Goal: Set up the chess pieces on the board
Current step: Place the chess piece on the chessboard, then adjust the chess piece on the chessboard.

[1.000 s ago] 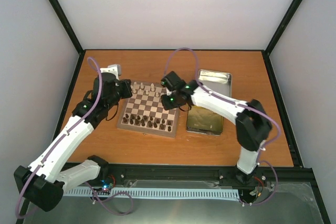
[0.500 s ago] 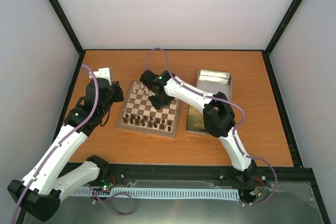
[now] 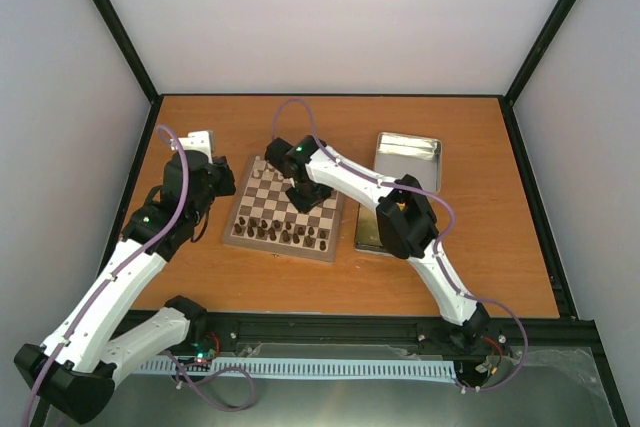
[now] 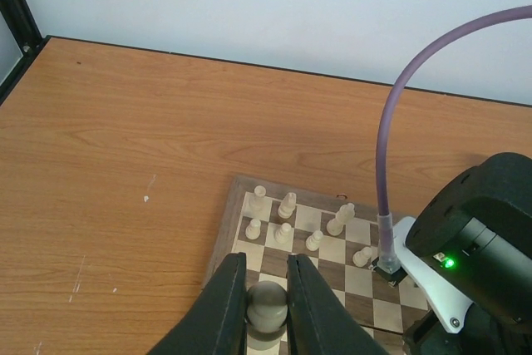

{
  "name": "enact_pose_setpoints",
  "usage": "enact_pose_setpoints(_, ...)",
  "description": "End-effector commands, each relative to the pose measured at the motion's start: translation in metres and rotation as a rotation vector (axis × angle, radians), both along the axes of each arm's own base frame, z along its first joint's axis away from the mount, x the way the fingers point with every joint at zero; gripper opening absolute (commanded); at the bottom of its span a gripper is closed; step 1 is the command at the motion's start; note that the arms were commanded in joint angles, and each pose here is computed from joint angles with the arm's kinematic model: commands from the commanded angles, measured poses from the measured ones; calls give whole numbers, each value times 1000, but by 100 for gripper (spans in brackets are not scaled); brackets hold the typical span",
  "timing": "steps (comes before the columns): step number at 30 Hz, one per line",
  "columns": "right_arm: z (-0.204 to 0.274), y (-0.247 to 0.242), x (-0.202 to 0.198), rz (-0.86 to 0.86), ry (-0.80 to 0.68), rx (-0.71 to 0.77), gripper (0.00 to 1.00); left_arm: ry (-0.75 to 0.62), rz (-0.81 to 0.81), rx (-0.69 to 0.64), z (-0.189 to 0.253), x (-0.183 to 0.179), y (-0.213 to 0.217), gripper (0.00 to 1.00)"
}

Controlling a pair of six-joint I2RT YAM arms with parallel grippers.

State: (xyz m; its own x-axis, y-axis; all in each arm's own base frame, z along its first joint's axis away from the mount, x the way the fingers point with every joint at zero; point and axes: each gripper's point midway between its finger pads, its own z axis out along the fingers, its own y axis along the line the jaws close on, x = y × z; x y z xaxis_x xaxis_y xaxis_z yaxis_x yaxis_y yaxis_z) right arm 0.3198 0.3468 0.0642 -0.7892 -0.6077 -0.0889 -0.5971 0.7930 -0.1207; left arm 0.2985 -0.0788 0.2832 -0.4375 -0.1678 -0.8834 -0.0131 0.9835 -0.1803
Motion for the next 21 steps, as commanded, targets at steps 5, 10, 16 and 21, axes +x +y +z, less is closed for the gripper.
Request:
enact_pose_setpoints(5, 19, 7, 5, -97, -98, 141, 39, 3, -26, 16, -1, 1, -4, 1)
enact_pose_setpoints(10, 26, -3, 6, -180, -190, 210, 37, 11, -41, 14, -4, 3, -7, 1)
enact_pose_setpoints(16, 24, 1, 2, -159, -211, 298, 38, 26, -46, 17, -9, 5, -10, 1)
enact_pose_setpoints(21, 19, 4, 6, -166, -234, 320, 41, 33, -51, 17, -12, 8, -12, 1)
